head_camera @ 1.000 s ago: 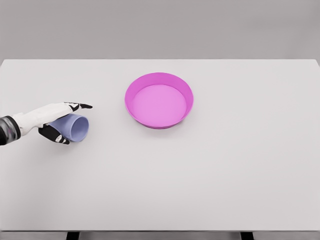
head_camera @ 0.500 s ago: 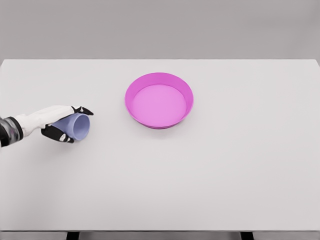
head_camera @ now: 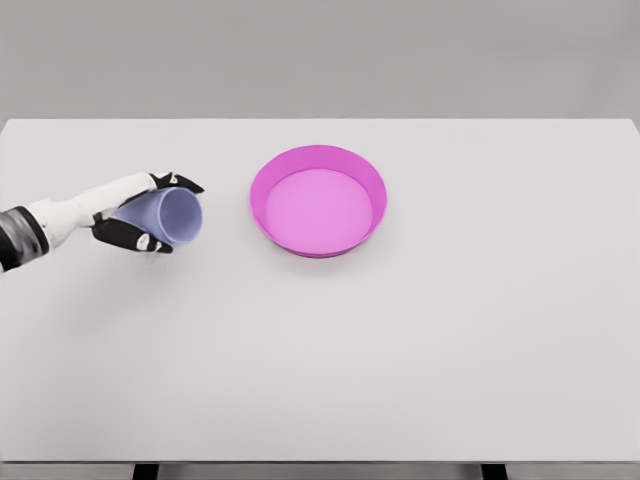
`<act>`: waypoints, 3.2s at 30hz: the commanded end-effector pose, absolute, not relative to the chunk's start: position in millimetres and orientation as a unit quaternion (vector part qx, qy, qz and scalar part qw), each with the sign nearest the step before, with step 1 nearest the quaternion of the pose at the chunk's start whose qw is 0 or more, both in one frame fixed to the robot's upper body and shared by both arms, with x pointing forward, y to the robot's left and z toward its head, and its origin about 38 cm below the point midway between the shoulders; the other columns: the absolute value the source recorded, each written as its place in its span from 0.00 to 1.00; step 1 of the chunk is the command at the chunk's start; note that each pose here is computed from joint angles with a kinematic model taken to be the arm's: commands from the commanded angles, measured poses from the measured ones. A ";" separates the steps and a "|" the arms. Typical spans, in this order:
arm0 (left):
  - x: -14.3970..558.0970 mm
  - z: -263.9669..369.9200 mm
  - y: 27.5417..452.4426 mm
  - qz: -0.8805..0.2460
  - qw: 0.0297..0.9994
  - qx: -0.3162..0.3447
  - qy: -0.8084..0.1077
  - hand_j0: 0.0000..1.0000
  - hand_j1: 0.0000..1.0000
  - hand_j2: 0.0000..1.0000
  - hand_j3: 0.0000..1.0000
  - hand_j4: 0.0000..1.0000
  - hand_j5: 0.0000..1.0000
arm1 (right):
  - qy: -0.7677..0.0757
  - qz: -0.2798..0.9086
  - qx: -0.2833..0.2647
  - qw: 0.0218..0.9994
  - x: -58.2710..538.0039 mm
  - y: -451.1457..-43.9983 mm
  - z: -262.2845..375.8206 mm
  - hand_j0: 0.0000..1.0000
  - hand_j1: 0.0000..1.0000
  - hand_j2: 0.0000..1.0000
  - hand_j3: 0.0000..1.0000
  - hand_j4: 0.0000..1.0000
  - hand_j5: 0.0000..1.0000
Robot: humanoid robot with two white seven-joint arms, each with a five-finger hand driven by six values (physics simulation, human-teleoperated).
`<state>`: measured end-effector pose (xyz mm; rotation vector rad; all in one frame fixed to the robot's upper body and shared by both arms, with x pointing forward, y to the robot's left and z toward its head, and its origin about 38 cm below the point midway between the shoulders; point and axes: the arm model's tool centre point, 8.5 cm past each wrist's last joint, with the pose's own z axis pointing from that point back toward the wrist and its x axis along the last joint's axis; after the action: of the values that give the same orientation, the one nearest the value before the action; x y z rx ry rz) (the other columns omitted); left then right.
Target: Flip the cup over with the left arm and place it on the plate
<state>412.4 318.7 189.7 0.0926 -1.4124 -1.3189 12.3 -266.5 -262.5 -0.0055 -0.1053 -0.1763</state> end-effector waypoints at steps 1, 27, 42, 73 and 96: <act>417.6 196.5 308.3 -0.532 0.567 0.016 -0.628 0.80 0.80 0.80 0.80 0.80 0.80 | -0.052 -0.088 -0.003 0.995 12.1 -266.5 -262.5 1.00 1.00 1.00 1.00 1.00 1.00; 437.8 200.3 230.2 -0.440 0.547 -0.099 -0.705 0.80 0.80 0.80 0.80 0.80 0.80 | -0.053 -0.088 -0.003 0.995 12.6 -266.6 -262.5 1.00 1.00 1.00 1.00 1.00 1.00; 453.1 180.3 193.3 -0.378 0.529 -0.164 -0.742 0.80 0.80 0.80 0.80 0.80 0.80 | -0.053 -0.088 -0.003 0.995 12.7 -266.6 -262.5 1.00 1.00 1.00 1.00 1.00 1.00; 463.0 125.8 154.4 -0.324 0.569 -0.205 -0.727 0.89 0.89 0.89 0.89 0.89 0.89 | -0.052 -0.088 -0.003 0.995 12.1 -266.5 -262.5 1.00 1.00 1.00 1.00 1.00 1.00; 464.4 130.4 172.1 -0.334 0.569 -0.186 -0.728 1.00 1.00 1.00 1.00 1.00 1.00 | -0.054 -0.088 -0.003 0.995 13.6 -266.6 -262.5 1.00 1.00 1.00 1.00 1.00 1.00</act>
<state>463.9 166.0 129.7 -0.4467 -1.7123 -0.7847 12.5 -266.5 -262.5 -0.0055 -0.1058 -0.1762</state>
